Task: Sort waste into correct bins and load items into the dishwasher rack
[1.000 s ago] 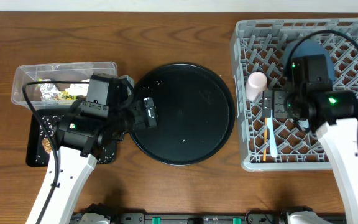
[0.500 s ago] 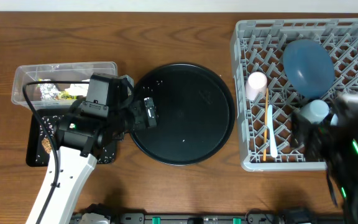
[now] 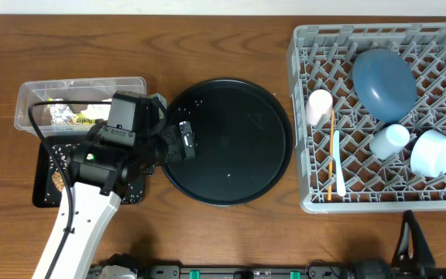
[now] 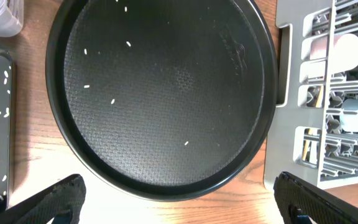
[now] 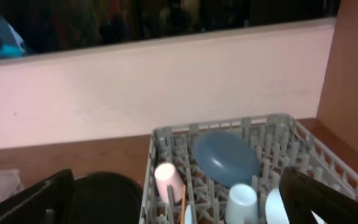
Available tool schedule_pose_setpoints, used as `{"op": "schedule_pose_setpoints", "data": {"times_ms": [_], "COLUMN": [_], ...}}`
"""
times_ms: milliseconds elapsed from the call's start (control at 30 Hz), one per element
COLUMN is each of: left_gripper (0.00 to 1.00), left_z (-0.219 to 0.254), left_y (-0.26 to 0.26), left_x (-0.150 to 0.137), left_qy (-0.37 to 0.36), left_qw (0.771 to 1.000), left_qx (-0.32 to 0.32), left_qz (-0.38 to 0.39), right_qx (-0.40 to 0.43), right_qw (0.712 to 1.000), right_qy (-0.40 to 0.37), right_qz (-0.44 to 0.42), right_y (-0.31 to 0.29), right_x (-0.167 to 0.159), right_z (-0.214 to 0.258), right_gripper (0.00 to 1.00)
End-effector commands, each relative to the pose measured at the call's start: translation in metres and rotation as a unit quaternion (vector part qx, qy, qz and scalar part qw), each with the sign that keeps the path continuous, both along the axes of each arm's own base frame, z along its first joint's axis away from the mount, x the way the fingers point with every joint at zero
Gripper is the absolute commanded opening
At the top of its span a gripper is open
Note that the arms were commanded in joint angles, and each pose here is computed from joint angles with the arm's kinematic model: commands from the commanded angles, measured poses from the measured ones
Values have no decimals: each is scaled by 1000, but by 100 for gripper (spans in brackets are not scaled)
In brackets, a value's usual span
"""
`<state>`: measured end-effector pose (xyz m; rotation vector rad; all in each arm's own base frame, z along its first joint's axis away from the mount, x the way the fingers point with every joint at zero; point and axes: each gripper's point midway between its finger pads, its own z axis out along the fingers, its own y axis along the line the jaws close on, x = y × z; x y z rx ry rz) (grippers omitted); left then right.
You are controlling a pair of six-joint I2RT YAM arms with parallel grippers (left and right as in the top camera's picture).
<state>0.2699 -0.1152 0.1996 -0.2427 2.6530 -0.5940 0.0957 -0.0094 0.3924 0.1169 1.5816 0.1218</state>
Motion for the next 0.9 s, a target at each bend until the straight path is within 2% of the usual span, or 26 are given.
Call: {"op": "schedule_pose_setpoints", "data": {"times_ms": [0,267,433,667,867], "left_gripper": [98,98,98,98,98], "left_z": [-2,-2,-2,-2,-2], "left_y": [3,3,3,3,3], "left_x": [1,1,1,1,1], "left_qy": [-1,-1,-1,-1,-1], "left_qw": [1000,1000,1000,1000,1000], "left_qx": [8,8,8,8,8], "left_qz": [1,1,1,1,1], "right_qx": [8,15,24,24,35], "right_qw": [1000,999,999,999,999], "right_qy": [4,-42,-44,-47,-22], "right_qz": [-8,-8,-9,-13,-13], "right_y": [0,6,10,12,13], "right_x": [14,67,101,133,146], "right_z": [-23,-65,-101,-149,-192], "right_gripper": [99,99,99,99,99]}}
